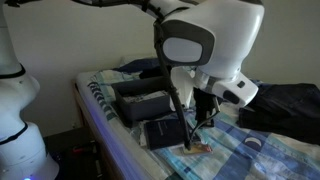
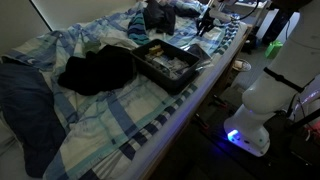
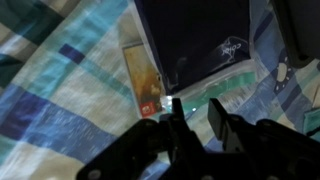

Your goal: Take the package out of the black box

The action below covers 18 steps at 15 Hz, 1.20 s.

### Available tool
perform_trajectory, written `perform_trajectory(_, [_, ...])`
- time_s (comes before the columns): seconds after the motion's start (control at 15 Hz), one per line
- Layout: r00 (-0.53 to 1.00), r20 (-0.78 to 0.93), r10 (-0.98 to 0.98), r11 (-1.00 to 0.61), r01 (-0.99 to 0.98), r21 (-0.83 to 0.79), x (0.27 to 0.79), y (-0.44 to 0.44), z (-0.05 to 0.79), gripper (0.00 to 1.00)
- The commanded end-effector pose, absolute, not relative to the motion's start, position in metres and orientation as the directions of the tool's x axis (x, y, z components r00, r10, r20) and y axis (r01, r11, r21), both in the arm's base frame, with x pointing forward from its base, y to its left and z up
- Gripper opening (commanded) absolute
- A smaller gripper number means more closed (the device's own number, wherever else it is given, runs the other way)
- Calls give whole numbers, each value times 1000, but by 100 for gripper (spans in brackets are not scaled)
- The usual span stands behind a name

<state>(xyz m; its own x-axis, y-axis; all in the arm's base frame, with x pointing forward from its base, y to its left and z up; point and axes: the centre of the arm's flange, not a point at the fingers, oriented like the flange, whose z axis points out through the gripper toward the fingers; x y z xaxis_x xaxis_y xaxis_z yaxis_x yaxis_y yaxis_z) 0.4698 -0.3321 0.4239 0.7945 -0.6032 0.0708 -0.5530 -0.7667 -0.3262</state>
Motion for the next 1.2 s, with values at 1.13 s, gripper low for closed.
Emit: perform_trajectory(1.13, [770, 317, -554, -831, -534, -155, 498, -211, 557, 100])
